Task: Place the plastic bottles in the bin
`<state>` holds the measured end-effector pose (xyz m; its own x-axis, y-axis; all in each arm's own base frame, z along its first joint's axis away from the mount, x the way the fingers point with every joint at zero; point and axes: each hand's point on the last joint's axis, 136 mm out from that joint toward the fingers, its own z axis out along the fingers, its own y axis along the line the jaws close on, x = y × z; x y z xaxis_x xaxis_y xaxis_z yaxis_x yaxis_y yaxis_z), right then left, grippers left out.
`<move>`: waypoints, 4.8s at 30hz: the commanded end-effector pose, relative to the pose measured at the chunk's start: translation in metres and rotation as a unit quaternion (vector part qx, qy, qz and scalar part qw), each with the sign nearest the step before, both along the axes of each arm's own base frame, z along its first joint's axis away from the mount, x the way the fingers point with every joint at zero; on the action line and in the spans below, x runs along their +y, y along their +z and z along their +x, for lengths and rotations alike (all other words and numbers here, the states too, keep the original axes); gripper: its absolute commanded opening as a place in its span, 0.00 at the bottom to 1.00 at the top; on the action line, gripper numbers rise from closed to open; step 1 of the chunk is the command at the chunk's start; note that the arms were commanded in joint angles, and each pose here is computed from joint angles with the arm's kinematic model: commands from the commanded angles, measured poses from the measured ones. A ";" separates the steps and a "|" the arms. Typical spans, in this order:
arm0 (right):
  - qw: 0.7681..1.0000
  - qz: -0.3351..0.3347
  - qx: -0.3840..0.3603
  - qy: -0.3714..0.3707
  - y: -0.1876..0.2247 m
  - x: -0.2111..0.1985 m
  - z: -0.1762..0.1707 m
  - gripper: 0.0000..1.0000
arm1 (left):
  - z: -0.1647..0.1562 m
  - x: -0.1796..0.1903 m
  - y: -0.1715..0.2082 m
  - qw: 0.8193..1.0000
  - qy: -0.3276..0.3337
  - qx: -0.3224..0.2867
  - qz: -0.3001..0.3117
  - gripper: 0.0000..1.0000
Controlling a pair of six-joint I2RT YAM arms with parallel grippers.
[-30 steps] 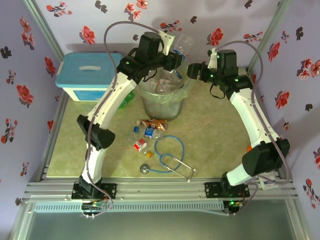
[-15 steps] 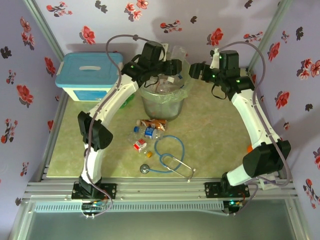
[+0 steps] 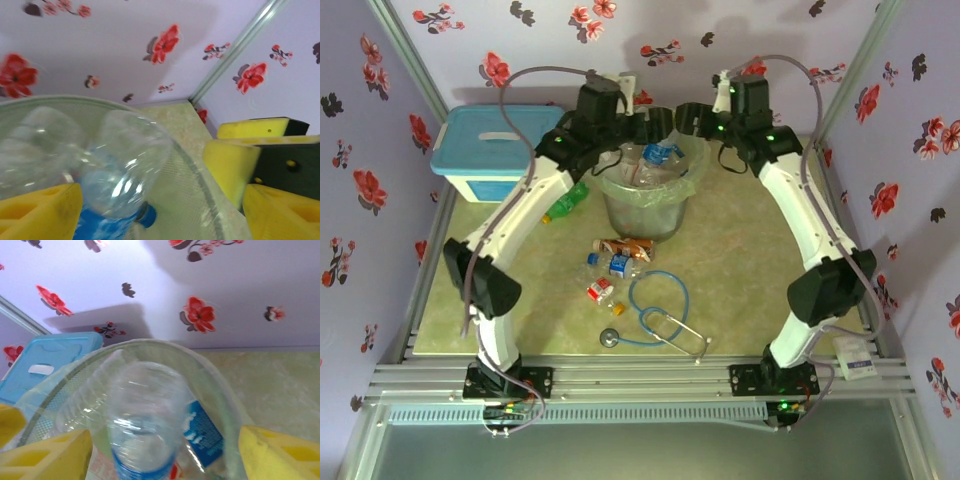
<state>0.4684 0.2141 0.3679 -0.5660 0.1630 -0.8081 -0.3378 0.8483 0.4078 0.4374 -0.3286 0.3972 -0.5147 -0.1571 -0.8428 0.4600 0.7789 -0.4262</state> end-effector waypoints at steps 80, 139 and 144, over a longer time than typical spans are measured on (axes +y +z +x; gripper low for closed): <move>0.981 -0.133 0.102 0.100 -0.142 0.107 0.034 0.54 | 0.032 0.114 -0.131 0.987 0.116 0.100 0.051 0.67; 0.996 -0.004 0.020 -0.084 -0.010 -0.098 -0.050 0.78 | 0.022 0.263 -0.286 0.952 0.214 0.121 0.182 0.98; 0.996 -0.005 0.019 -0.090 -0.009 -0.103 -0.053 0.80 | 0.033 0.259 -0.300 0.948 0.202 0.160 0.187 0.98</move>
